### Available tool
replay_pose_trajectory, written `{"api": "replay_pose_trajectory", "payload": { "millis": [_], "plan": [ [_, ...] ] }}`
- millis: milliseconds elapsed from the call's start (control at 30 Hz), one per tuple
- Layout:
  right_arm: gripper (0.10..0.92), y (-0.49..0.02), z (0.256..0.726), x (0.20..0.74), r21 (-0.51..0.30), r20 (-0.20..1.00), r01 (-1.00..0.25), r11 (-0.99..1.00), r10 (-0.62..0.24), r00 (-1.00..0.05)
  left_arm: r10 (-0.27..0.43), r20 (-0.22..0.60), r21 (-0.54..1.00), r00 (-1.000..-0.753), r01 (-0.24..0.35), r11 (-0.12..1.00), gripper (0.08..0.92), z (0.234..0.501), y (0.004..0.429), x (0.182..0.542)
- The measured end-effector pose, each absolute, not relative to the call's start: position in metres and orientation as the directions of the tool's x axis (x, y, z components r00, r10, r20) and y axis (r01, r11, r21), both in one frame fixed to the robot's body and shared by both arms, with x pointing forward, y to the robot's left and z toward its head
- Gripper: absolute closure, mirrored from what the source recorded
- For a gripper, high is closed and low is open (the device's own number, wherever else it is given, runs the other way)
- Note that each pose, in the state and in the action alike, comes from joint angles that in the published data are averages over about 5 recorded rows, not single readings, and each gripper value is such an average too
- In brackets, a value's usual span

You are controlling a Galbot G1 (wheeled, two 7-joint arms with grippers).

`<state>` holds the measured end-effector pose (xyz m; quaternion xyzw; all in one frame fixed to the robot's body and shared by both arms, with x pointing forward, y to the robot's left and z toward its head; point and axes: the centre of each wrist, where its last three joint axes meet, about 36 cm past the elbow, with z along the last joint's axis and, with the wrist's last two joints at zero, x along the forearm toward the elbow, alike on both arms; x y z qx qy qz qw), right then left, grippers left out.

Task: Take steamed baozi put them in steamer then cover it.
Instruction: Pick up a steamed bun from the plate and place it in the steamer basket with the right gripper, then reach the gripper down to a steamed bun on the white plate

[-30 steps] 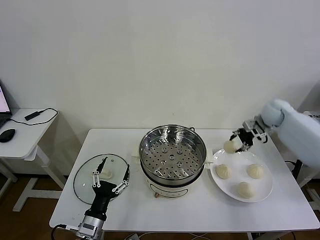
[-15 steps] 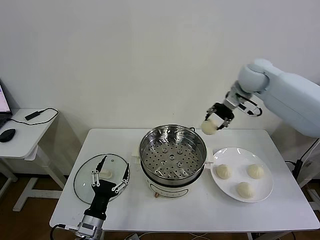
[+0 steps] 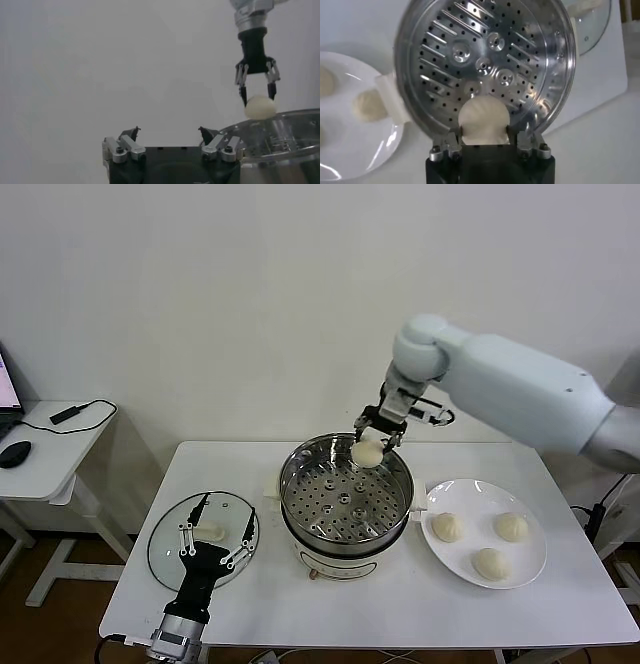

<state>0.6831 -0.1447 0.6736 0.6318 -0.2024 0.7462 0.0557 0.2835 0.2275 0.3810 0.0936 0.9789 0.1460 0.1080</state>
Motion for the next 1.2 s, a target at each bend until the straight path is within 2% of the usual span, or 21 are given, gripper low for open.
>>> {"api": "replay_pose_trajectory", "payload": {
  "millis": [467, 567, 733, 833, 1000, 1200],
  "plan": [
    [0.381, -0.102, 0.619, 0.700, -0.211, 0.969, -0.284, -0.936, -0.162, -0.186, 0.211, -0.182, 0.315, -0.960, 0.146, 0.938, 0.177, 0.380, 0.232, 0.283],
    [0.338, -0.098, 0.612, 0.702, -0.206, 0.970, -0.279, -0.938, -0.158, -0.183, 0.209, -0.184, 0.315, -0.960, 0.144, 0.938, 0.177, 0.380, 0.232, 0.283],
    [0.222, -0.096, 0.608, 0.704, -0.204, 0.971, -0.277, -0.939, -0.157, -0.182, 0.206, -0.185, 0.315, -0.961, 0.140, 0.939, 0.177, 0.380, 0.233, 0.284],
    [0.203, -0.099, 0.610, 0.703, -0.207, 0.971, -0.285, -0.936, -0.161, -0.177, 0.204, -0.186, 0.316, -0.961, 0.138, 0.939, 0.177, 0.380, 0.233, 0.284],
    [0.200, -0.117, 0.630, 0.701, -0.230, 0.970, -0.349, -0.909, -0.187, -0.152, 0.204, -0.187, 0.317, -0.961, 0.137, 0.939, 0.177, 0.381, 0.233, 0.284],
    [0.200, -0.176, 0.674, 0.702, -0.265, 0.964, -0.539, -0.799, -0.232, -0.131, 0.210, -0.189, 0.316, -0.959, 0.143, 0.938, 0.177, 0.381, 0.231, 0.285]
  ]
}}
